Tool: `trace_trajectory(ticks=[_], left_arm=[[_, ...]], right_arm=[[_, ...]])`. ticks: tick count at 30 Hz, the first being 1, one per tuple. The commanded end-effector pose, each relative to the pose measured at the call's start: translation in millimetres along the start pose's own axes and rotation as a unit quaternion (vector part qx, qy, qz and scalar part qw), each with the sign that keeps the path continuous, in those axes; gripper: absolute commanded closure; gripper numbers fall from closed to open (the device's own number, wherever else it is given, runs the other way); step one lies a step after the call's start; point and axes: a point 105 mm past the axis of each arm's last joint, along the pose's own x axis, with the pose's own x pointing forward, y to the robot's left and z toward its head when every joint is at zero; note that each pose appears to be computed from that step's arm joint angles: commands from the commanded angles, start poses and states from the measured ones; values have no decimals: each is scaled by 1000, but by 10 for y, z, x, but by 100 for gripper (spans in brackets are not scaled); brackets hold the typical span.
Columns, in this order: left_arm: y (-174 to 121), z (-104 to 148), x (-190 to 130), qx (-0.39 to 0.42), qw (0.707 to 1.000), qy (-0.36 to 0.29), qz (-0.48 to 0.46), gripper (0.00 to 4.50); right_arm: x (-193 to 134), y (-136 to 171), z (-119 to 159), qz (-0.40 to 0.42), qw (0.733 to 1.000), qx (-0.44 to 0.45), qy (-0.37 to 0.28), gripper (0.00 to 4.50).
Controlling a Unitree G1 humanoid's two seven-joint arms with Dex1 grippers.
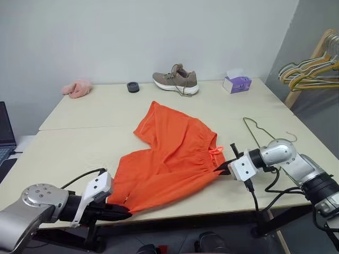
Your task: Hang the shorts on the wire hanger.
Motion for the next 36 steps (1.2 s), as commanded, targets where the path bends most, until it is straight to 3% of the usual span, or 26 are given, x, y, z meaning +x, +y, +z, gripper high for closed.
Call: trace_trajectory(ticks=[1,3,4,15,17,22,26,28,31,33,36], left_arm=[[-45,31,14,26,1000,8,-5,450],[-61,54,37,3,1000,-11,-7,450],[-67,68,48,-5,1000,-20,-8,450],[-131,223,108,-3,998,-61,-23,111],[-155,363,113,12,994,-101,-32,46],[-210,554,83,16,987,-152,-50,46],[-48,784,84,49,980,-191,-3,2],[7,885,80,61,976,-208,12,2],[188,1174,71,111,960,-246,70,2],[211,1302,58,121,955,-264,66,2],[240,1390,52,125,954,-267,53,2]], right_arm=[[-58,-43,7,1,1000,-12,17,445],[-73,-74,-8,-9,1000,-20,22,445],[-89,-71,-24,-5,999,-26,28,392],[-324,7,-182,23,996,-36,77,19],[-420,-49,-112,-18,998,33,52,0],[-583,-215,-33,-131,983,125,13,0],[-776,-384,-118,-289,928,235,-16,0],[-843,-413,-191,-333,906,262,-8,0],[-1031,-402,-495,-448,824,346,28,0],[-1160,-353,-700,-521,755,395,54,0],[-1242,-159,-966,-575,674,449,114,0]])
